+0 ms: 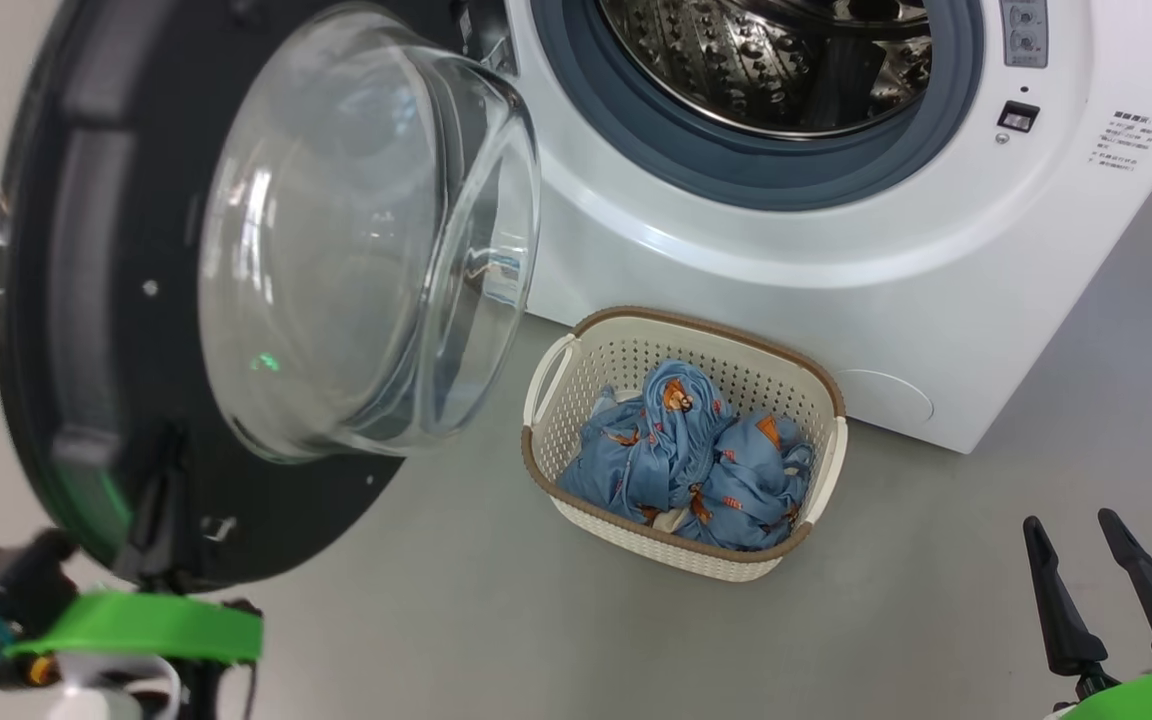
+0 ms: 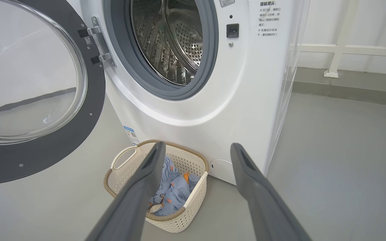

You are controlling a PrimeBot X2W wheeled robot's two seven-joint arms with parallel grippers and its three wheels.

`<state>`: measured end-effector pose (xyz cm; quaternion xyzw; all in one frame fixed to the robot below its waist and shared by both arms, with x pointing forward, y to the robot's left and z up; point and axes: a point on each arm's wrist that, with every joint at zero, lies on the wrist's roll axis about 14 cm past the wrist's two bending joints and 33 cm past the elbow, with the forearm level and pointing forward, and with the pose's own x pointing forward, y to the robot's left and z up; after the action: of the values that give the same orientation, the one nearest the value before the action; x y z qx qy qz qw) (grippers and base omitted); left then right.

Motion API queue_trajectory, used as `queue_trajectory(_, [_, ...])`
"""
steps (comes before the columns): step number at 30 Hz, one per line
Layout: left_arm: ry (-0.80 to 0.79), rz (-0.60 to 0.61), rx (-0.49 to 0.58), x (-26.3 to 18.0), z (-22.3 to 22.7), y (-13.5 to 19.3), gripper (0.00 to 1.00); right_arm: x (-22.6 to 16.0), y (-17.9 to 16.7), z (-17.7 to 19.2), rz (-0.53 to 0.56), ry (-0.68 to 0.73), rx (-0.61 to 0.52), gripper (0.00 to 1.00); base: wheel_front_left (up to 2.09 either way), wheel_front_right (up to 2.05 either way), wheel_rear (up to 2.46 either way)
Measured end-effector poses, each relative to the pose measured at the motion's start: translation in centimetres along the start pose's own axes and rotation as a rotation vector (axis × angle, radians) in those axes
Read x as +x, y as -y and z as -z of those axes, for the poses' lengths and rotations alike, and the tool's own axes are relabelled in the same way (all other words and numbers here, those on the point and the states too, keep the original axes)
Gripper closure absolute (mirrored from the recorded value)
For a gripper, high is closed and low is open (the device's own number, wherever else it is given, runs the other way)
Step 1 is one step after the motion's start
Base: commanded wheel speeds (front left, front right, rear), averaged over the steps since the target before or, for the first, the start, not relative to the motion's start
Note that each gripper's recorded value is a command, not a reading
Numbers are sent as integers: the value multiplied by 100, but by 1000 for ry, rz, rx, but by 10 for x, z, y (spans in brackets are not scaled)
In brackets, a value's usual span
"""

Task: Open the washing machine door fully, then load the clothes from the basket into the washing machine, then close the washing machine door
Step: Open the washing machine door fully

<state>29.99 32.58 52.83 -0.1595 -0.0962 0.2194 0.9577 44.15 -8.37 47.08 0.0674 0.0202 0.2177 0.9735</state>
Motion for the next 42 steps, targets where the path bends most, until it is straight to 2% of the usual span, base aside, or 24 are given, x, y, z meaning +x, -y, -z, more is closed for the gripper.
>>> queue_trajectory(16, [66,-149,132,37,-31,-60,100,6,8,8,0,-17,-7,0,0,0,0])
queue_trajectory(42, [-23,-335,290,108,-32,-125,100,31,32,32,16,-42,-15,0,0,0,0])
